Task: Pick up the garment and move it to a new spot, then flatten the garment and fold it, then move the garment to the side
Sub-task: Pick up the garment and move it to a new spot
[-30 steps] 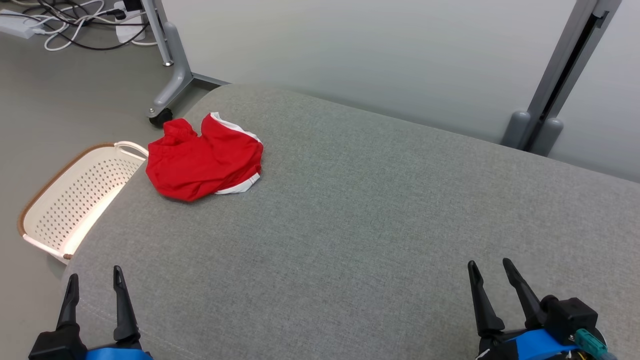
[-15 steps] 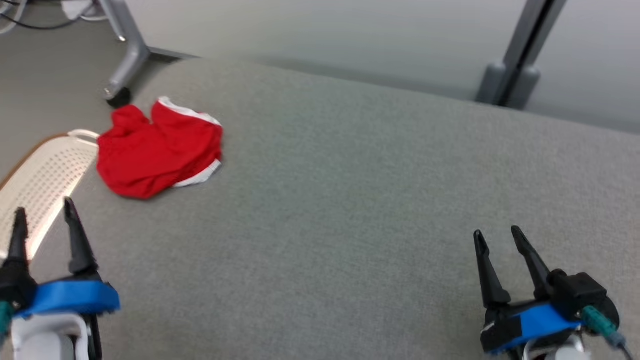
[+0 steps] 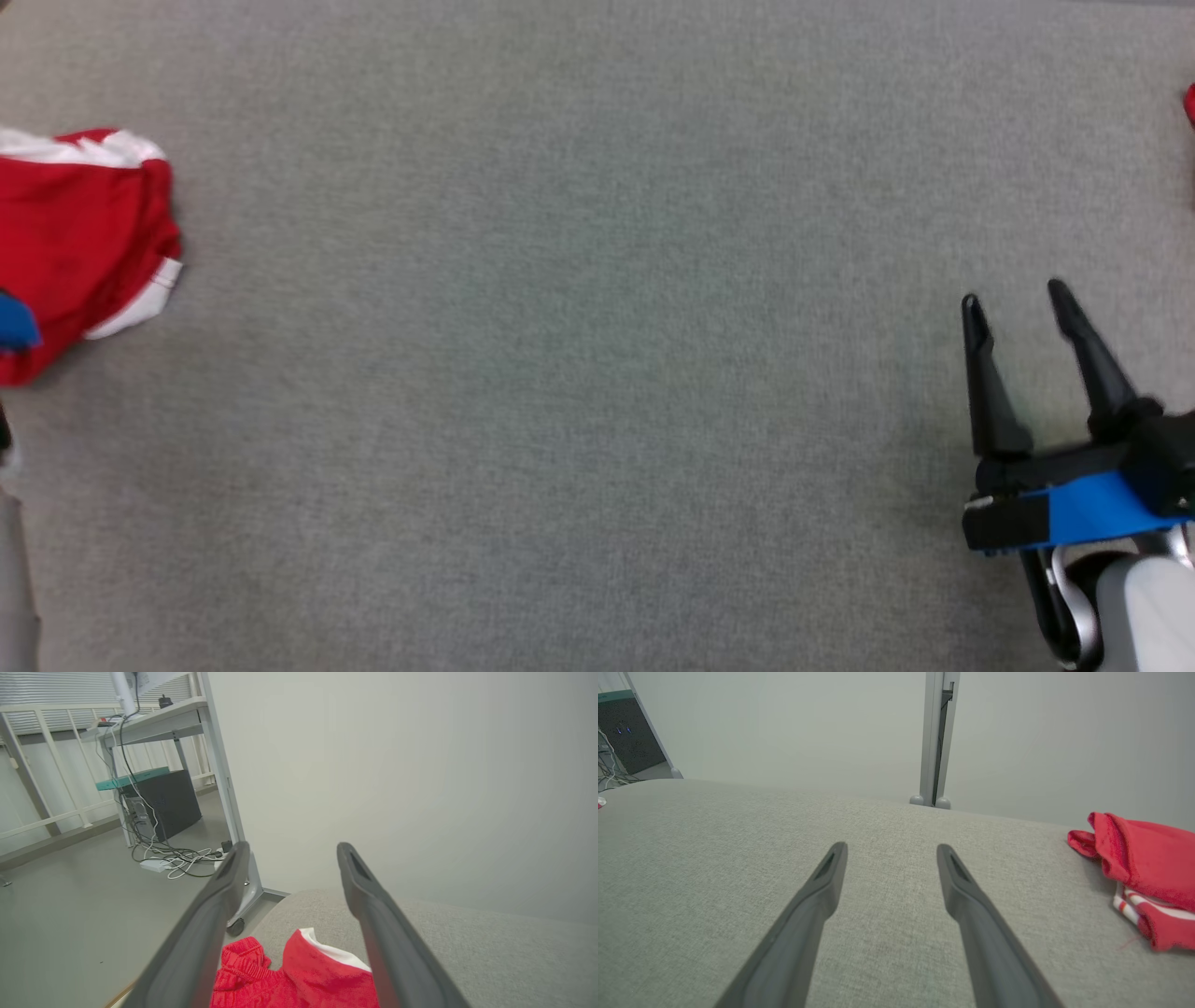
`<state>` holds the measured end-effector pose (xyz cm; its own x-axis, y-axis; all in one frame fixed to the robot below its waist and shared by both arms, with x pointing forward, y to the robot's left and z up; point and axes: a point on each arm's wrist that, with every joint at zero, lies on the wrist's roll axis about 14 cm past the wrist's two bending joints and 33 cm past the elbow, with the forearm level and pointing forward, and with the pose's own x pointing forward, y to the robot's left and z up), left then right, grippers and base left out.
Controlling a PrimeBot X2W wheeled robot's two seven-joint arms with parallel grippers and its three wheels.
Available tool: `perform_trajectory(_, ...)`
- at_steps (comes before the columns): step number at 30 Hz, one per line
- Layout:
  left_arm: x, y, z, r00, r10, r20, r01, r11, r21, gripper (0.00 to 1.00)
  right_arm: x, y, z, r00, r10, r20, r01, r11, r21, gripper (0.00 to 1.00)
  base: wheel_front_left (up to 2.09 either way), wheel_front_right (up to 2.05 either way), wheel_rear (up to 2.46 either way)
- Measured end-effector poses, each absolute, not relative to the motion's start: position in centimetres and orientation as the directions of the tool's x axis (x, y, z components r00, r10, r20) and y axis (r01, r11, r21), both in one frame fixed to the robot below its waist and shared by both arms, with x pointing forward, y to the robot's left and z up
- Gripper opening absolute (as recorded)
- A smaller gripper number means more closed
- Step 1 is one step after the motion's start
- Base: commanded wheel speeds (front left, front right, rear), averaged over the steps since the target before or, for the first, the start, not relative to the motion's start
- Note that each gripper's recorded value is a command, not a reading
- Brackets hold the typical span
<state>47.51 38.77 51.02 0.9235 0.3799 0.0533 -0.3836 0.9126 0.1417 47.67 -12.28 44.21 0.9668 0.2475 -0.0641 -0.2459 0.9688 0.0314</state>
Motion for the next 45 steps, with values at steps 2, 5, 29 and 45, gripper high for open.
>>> perform_trajectory(2,49.0,39.1,49.9,0.925,0.381,0.018,-0.379,0.914,0.147,1.0,48.0,-13.0,43.8,0.97,0.232,-0.073,-0.231,0.973,0.022,1.0,0.0,0.0,0.0)
perform_trajectory(5,50.5,39.7,47.7,0.92,0.389,-0.059,-0.377,0.915,0.146,1.0,48.4,-13.6,43.5,0.972,0.221,-0.082,-0.221,0.975,0.008,1.0,0.0,0.0,0.0)
perform_trajectory(29,48.5,36.4,33.7,0.692,0.262,-0.673,-0.338,0.941,0.019,0.0,49.0,-15.0,44.5,0.978,0.197,-0.064,-0.199,0.98,-0.021,1.0,0.0,0.0,0.0)
perform_trajectory(45,57.2,33.1,52.8,0.988,0.137,-0.07,-0.127,0.983,0.129,0.0,46.9,-14.7,47.0,0.986,0.165,0.011,-0.166,0.983,0.079,1.0,0.0,0.0,0.0)
